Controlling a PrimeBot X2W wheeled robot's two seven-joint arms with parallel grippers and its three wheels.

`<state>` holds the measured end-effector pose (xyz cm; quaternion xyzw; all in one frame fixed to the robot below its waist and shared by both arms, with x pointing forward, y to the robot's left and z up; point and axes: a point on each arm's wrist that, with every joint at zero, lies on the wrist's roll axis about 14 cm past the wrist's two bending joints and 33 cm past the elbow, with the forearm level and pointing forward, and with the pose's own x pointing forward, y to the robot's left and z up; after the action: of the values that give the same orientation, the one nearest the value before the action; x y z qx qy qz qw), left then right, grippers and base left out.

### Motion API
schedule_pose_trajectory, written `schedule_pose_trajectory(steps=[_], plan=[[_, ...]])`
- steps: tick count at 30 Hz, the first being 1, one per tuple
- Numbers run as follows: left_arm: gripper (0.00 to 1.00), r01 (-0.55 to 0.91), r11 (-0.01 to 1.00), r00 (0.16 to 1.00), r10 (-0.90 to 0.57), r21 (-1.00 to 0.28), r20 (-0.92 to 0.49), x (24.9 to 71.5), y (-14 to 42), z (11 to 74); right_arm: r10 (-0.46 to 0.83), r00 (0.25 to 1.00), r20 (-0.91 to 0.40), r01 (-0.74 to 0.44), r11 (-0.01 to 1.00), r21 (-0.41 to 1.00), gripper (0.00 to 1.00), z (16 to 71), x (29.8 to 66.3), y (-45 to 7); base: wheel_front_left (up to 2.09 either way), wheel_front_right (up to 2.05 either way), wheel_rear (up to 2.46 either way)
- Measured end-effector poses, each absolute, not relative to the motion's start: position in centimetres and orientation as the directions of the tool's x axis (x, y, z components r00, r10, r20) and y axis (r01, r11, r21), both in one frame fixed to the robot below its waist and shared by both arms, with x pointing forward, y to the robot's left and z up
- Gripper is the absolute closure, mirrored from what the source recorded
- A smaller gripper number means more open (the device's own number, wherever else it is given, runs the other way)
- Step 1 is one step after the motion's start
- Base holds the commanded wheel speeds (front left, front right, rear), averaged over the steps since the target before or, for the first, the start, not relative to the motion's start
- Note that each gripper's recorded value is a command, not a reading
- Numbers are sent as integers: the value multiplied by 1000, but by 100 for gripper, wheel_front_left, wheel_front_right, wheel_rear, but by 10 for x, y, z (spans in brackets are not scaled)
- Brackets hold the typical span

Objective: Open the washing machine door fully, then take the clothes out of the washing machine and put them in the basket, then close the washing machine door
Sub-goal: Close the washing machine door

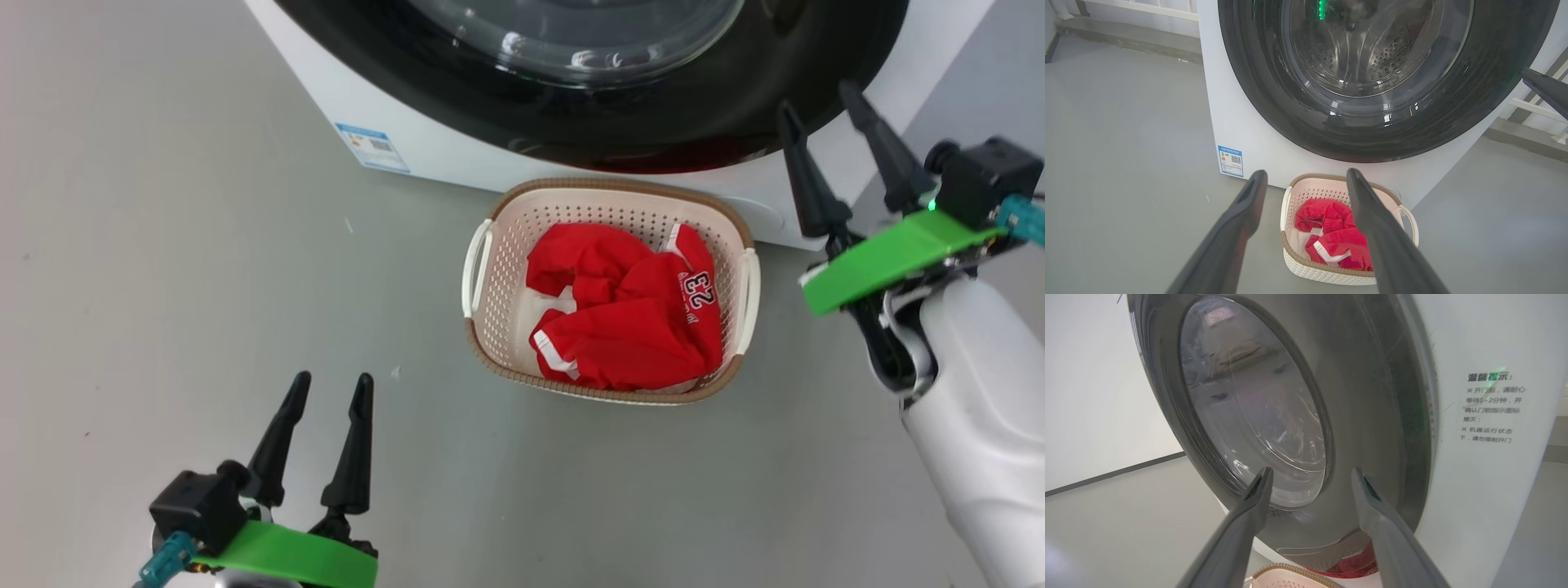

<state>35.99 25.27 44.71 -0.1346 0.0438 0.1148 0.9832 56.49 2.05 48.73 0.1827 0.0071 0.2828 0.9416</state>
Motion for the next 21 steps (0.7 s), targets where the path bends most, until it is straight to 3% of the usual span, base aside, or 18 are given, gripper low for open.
schedule_pose_trajectory(steps=[21], plan=[[0,-162,958,984,140,-235,-109,345,239,449,406,908,-104,-351,872,340,0,437,460,-70,0,0,0]])
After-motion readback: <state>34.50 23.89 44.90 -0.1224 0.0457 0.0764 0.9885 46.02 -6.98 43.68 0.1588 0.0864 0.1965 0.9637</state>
